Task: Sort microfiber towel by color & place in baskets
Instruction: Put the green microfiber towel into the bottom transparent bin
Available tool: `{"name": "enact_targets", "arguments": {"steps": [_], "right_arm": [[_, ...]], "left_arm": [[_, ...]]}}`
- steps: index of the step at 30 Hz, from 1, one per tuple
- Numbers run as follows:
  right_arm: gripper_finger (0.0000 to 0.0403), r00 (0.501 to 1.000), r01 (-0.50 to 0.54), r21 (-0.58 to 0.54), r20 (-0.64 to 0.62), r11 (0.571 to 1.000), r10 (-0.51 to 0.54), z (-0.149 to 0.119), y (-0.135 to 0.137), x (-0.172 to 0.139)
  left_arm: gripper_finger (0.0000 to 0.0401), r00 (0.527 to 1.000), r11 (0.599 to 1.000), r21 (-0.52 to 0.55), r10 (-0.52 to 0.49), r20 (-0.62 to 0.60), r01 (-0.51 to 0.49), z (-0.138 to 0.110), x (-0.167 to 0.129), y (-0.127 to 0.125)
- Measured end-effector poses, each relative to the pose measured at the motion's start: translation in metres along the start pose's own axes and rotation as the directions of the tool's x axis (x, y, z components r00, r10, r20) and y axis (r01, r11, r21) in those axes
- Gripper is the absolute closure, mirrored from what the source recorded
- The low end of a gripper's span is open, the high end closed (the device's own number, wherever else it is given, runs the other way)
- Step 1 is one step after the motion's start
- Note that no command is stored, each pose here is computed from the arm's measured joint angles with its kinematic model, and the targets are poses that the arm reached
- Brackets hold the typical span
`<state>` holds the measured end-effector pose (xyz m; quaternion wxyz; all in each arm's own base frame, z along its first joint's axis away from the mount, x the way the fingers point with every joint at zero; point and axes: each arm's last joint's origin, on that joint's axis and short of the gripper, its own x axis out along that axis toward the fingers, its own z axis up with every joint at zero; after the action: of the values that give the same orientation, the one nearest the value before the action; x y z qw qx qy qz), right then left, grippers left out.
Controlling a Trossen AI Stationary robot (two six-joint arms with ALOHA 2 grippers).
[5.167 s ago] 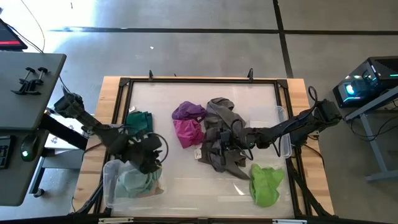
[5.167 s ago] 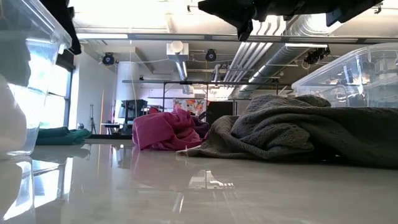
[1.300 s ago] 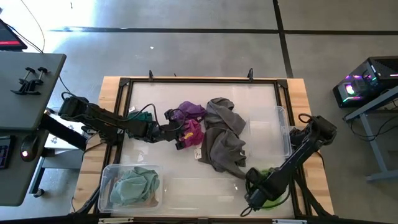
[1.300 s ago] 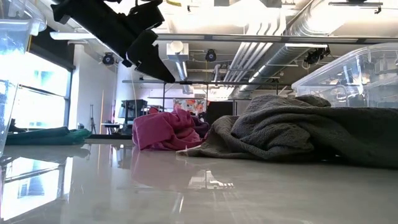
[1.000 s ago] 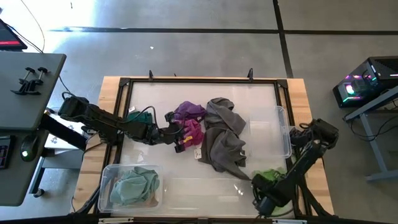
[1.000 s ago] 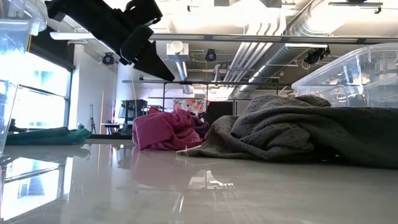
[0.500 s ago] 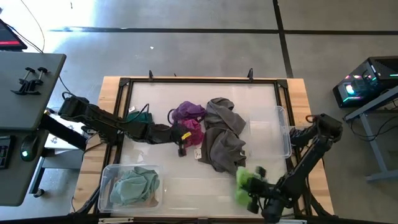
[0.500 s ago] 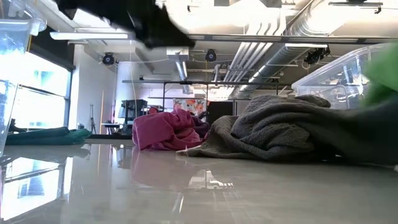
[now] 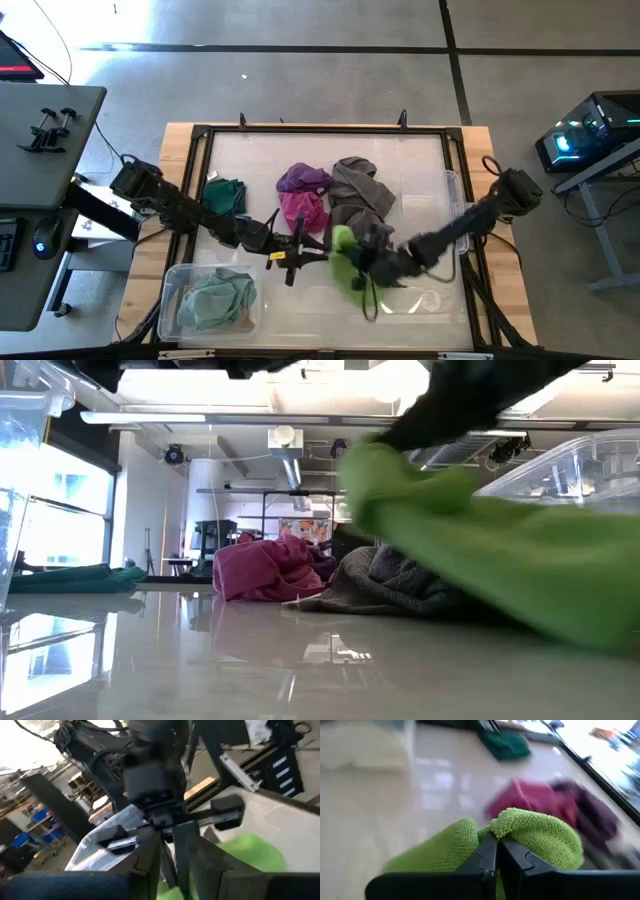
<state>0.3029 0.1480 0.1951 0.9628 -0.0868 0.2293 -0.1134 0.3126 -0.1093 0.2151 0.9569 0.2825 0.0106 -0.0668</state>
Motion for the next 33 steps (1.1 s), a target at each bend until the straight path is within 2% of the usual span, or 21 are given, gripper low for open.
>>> {"name": "enact_targets", "arguments": {"steps": [5,10,14,22,29,33], "right_arm": [[0.0402,0.961,-0.219,-0.04,0.166,0.975,0.223,0.01,-0.026,0.022],[0.0402,0.954,-0.244,-0.077,0.161,0.967,0.254,0.008,-0.036,0.029],[0.0403,0.952,-0.246,-0.108,0.159,0.963,0.261,0.008,-0.035,0.029],[0.0403,0.944,-0.234,-0.134,0.205,0.963,0.258,0.016,-0.038,0.022],[0.0403,0.896,-0.228,-0.136,0.358,0.964,0.262,0.038,-0.044,0.009],[0.0403,0.84,-0.285,-0.18,0.427,0.941,0.336,0.046,-0.047,0.008]], "left_arm": [[0.0262,0.994,0.998,0.015,0.056,-0.094,-0.055,-0.008,0.001,-0.002],[0.0203,0.97,0.992,-0.037,0.108,-0.219,-0.119,-0.016,0.0,-0.005],[0.0174,0.956,0.985,-0.098,0.111,-0.27,-0.142,-0.019,-0.001,-0.006],[0.0169,0.954,0.975,-0.148,0.12,-0.275,-0.166,-0.019,-0.001,-0.005],[0.0172,0.935,0.975,-0.138,0.121,-0.333,-0.176,-0.026,-0.002,-0.007],[0.0172,0.927,0.97,-0.158,0.119,-0.356,-0.186,-0.031,-0.002,-0.005]]}}
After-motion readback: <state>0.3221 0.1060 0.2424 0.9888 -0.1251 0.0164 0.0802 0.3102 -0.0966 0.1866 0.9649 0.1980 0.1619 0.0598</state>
